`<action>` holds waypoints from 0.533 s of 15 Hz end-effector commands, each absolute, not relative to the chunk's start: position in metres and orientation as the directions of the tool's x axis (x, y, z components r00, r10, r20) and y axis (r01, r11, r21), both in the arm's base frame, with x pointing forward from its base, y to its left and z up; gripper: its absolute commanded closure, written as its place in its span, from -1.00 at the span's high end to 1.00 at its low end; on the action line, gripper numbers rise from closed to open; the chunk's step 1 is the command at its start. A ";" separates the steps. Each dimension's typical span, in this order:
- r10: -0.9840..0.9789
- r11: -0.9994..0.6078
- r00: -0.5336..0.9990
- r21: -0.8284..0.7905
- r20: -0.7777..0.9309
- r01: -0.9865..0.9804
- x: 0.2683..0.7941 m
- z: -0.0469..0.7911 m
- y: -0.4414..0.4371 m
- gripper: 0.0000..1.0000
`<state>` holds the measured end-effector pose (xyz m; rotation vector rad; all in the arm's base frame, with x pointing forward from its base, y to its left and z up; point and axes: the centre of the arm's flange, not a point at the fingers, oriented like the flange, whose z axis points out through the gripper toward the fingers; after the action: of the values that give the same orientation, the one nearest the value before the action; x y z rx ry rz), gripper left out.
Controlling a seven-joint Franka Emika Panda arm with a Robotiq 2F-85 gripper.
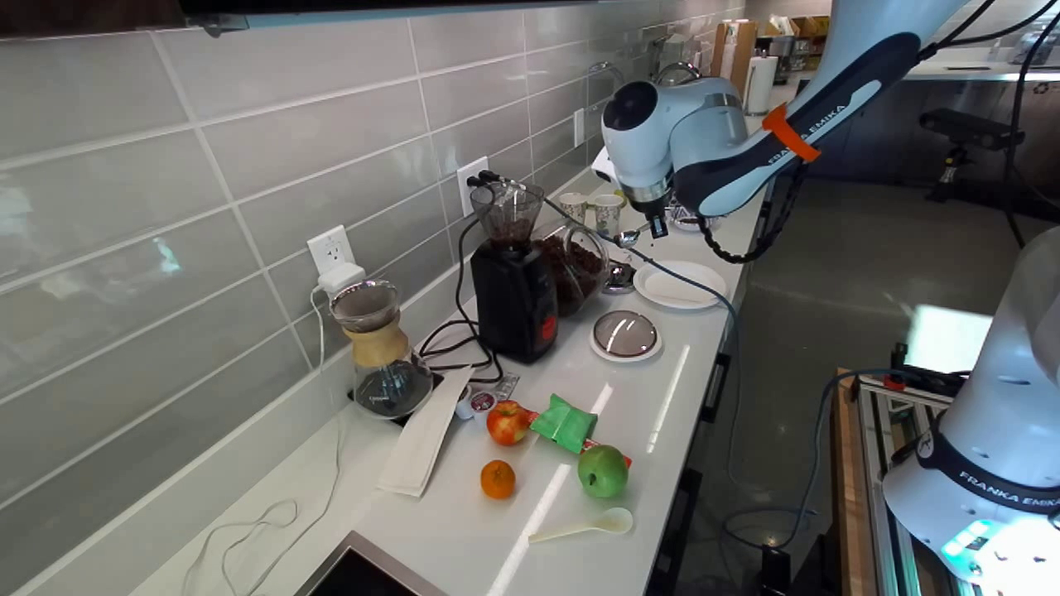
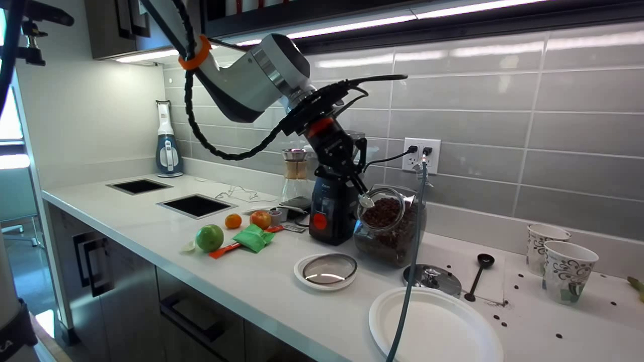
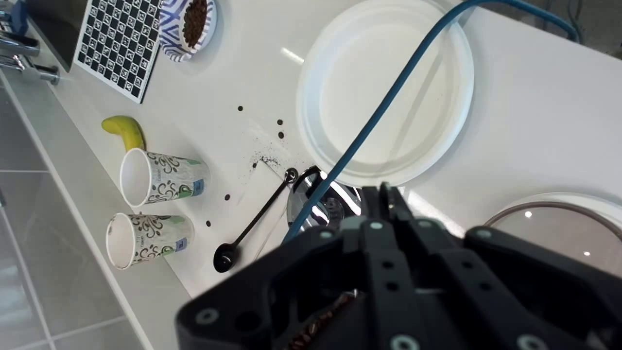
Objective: Take a scoop of coffee grounds and place them in the coffee blender
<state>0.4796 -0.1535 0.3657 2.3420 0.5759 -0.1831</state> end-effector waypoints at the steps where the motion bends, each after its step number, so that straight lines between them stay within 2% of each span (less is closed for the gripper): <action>1: 0.364 -0.636 0.896 0.636 -0.253 0.438 0.487 0.347 -0.163 -0.98; 8: 0.394 -0.633 0.900 0.655 -0.186 0.413 0.503 0.323 -0.173 -0.98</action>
<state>0.4926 -0.1646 0.3393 2.3369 0.5733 -0.0730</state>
